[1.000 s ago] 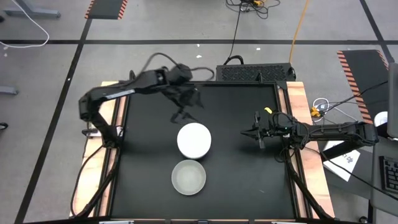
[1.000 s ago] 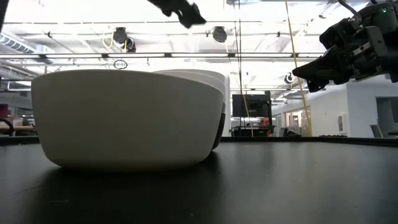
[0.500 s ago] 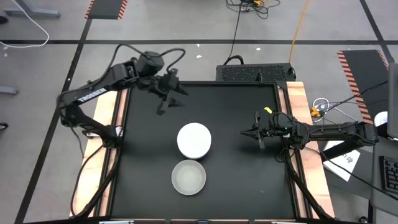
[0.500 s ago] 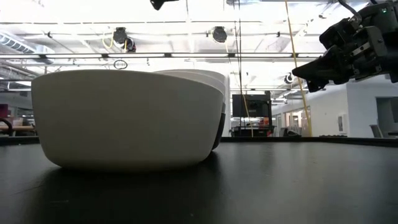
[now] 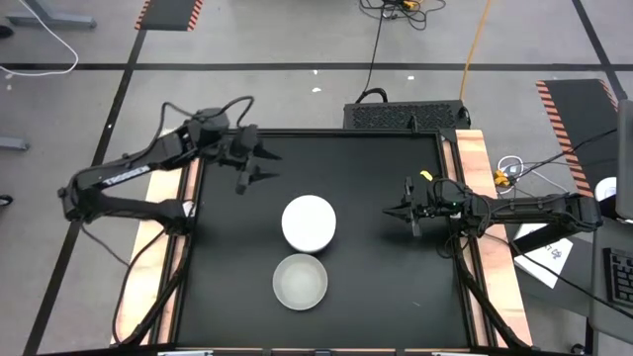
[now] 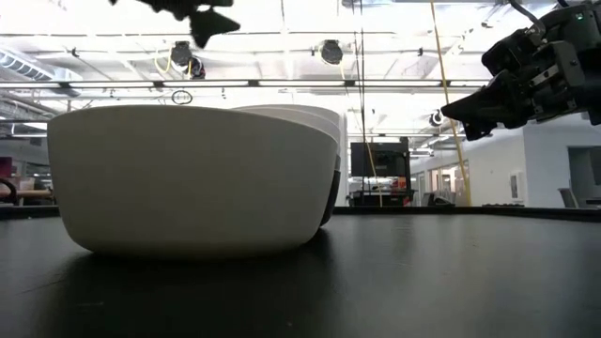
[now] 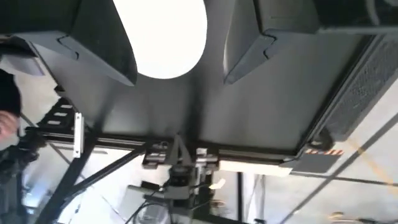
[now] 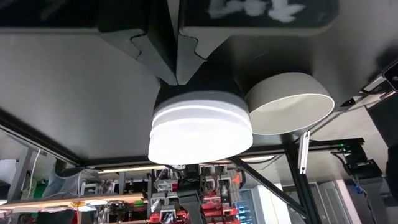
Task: Nest bowls inside each other
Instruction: Stack the light gray bowl on the white bowl
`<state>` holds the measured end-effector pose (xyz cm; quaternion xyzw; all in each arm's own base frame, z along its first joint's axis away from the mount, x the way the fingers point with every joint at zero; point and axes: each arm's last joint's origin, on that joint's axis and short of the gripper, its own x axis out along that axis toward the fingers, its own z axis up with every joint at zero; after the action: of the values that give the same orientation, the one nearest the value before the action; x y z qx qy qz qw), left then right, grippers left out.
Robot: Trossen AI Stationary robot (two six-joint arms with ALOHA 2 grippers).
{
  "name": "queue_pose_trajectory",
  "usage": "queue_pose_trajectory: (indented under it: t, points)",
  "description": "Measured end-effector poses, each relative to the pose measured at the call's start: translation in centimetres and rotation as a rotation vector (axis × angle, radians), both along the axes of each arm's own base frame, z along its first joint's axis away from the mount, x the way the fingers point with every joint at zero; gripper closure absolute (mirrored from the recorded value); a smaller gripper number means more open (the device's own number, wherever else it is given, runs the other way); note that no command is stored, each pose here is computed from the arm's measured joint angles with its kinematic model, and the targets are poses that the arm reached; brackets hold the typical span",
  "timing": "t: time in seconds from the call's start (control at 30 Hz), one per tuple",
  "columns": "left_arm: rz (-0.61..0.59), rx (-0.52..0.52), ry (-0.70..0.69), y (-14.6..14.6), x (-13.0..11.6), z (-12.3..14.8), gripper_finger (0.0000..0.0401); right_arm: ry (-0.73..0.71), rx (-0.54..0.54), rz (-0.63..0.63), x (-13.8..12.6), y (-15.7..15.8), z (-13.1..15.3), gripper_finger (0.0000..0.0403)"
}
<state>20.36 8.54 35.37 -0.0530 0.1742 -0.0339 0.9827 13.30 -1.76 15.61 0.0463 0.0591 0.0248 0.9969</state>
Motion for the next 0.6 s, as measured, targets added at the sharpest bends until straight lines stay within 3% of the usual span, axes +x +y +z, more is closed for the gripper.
queue_pose_trajectory:
  t: [0.4,0.6]
  points:
    - [0.215,-0.091,-0.234,-3.7,-8.1,-7.0,0.0162,-0.002,-0.001,0.000,0.0,0.0,0.0,0.0403]
    - [0.266,-0.102,-0.269,-4.9,-10.7,-8.3,0.0162,-0.003,-0.001,0.000,0.0,0.0,0.0,0.0403]
